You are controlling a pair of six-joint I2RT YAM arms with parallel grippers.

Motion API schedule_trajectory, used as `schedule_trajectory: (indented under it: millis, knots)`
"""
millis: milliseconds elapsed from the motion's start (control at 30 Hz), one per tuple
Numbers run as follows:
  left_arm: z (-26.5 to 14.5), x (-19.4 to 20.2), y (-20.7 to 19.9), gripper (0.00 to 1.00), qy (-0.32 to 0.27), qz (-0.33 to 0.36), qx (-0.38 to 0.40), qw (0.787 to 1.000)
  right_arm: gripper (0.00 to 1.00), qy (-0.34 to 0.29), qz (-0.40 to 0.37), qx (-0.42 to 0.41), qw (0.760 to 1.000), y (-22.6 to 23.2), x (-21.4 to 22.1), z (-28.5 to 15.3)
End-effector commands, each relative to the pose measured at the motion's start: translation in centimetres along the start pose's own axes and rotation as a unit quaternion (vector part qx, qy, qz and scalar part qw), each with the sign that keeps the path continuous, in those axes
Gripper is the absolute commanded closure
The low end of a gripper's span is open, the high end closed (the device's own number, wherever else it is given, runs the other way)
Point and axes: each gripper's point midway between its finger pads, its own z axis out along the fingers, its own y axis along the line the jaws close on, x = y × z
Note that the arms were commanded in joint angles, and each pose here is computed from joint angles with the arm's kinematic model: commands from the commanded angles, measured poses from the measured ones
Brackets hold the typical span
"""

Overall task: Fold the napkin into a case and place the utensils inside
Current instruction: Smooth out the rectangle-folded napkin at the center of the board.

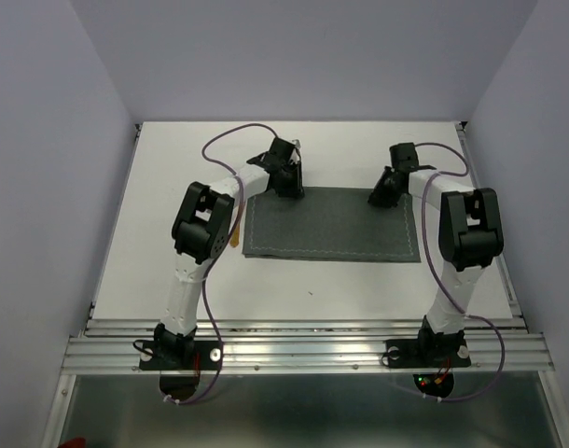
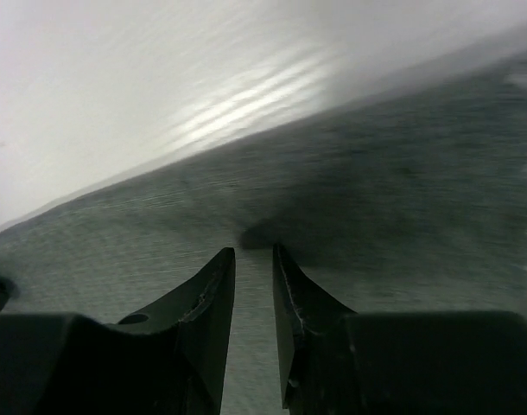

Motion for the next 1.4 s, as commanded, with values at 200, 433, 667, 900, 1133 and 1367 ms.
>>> schedule_trajectory:
  millis: [200,433,667,900,1133,1367]
  knots:
    - [-3.5,-0.4,2.8,0.61,0.000,0.032,-0.070,0.997,0.70,-0.048,0.026,0.030,0.998,-5.1,-4.6,-1.1]
    - [-4.8,-0.3,6.7,0.60,-0.009,0.005,-0.113,0.994,0.70,-0.030,0.032,0.048,0.998,-7.1,-3.7,0.7]
    - [-5.2,0.4,9.8,0.60,-0.007,-0.029,-0.134,0.991,0.70,-0.027,0.022,0.039,0.999,-7.3,-2.5,-0.8]
    - [-5.6,-0.7,12.0,0.60,-0.016,-0.059,-0.144,0.988,0.70,-0.015,0.020,0.058,0.998,-8.5,-1.1,-1.1]
    - [-6.2,-2.6,13.3,0.60,-0.026,-0.055,-0.157,0.986,0.70,-0.006,0.026,0.064,0.998,-9.3,0.2,-1.3]
    - [-5.5,-2.4,13.8,0.60,-0.016,-0.062,-0.154,0.986,0.70,-0.007,0.021,0.086,0.996,-10.5,0.9,-1.2]
